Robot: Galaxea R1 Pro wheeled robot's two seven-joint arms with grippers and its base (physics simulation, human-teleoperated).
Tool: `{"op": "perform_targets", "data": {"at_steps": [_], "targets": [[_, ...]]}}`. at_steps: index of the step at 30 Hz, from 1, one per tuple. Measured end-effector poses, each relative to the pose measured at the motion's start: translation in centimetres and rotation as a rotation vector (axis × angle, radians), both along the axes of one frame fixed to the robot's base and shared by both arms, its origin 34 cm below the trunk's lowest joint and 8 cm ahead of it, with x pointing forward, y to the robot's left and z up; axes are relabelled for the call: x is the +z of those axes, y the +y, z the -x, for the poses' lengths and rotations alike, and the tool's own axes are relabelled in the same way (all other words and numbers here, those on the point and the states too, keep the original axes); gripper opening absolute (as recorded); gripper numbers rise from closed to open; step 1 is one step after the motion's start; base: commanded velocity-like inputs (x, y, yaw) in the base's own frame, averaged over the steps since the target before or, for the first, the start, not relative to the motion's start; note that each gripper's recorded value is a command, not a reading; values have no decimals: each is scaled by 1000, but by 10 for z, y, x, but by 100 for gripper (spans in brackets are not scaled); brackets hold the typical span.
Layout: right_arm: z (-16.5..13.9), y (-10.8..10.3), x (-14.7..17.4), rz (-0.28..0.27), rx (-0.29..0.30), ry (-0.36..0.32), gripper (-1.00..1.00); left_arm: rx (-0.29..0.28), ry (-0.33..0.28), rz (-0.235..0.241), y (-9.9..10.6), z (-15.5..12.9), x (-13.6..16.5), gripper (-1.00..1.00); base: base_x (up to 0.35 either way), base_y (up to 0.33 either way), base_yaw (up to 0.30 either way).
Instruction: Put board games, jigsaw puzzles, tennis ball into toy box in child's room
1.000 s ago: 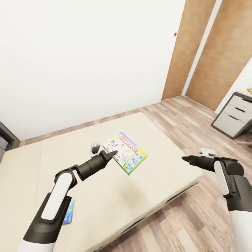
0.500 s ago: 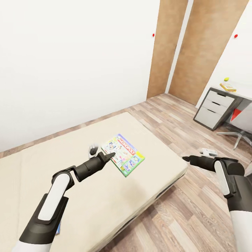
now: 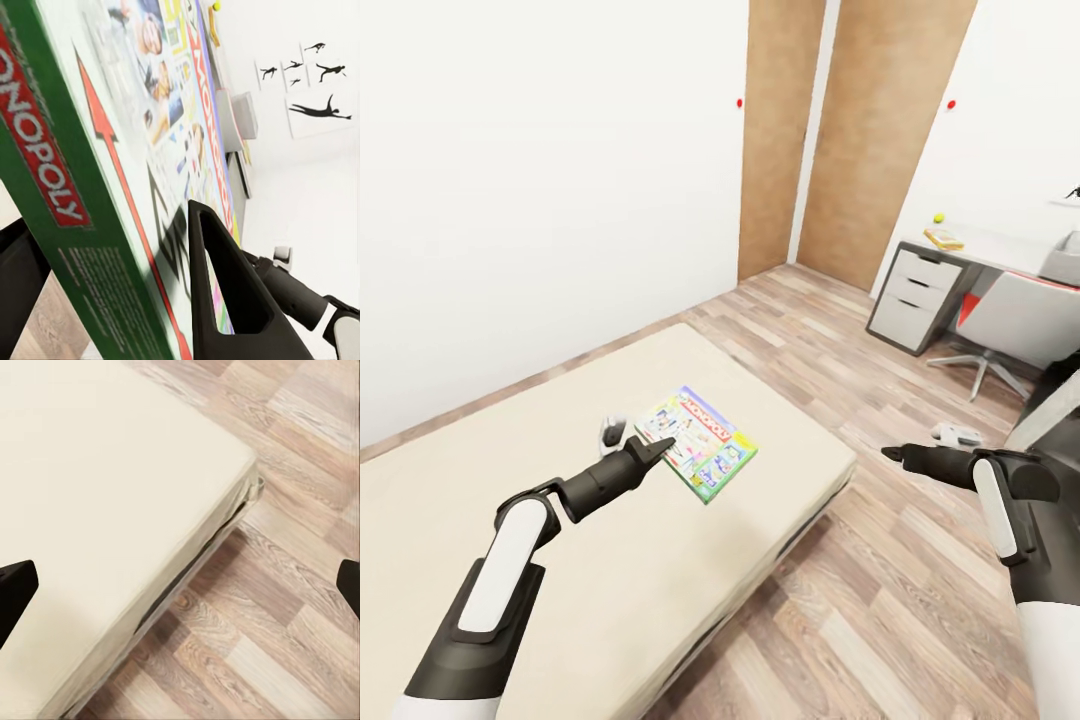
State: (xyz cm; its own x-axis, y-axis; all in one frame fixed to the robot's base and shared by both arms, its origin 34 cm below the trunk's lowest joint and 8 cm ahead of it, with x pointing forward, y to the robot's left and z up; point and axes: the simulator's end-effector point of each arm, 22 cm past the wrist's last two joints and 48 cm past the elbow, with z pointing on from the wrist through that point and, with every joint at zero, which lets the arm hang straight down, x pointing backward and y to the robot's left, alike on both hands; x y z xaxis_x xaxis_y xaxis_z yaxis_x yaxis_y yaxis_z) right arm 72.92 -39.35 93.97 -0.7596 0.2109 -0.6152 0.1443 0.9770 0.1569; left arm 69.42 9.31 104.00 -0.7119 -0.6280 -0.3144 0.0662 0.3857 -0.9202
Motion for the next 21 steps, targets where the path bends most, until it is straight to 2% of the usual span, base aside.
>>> {"op": "perform_targets", "data": {"at_steps": [21], "targets": [[0,1,4,-1,0,-7,100,2,-2,-3,1,1,2,-100,0,0,-282]]}}
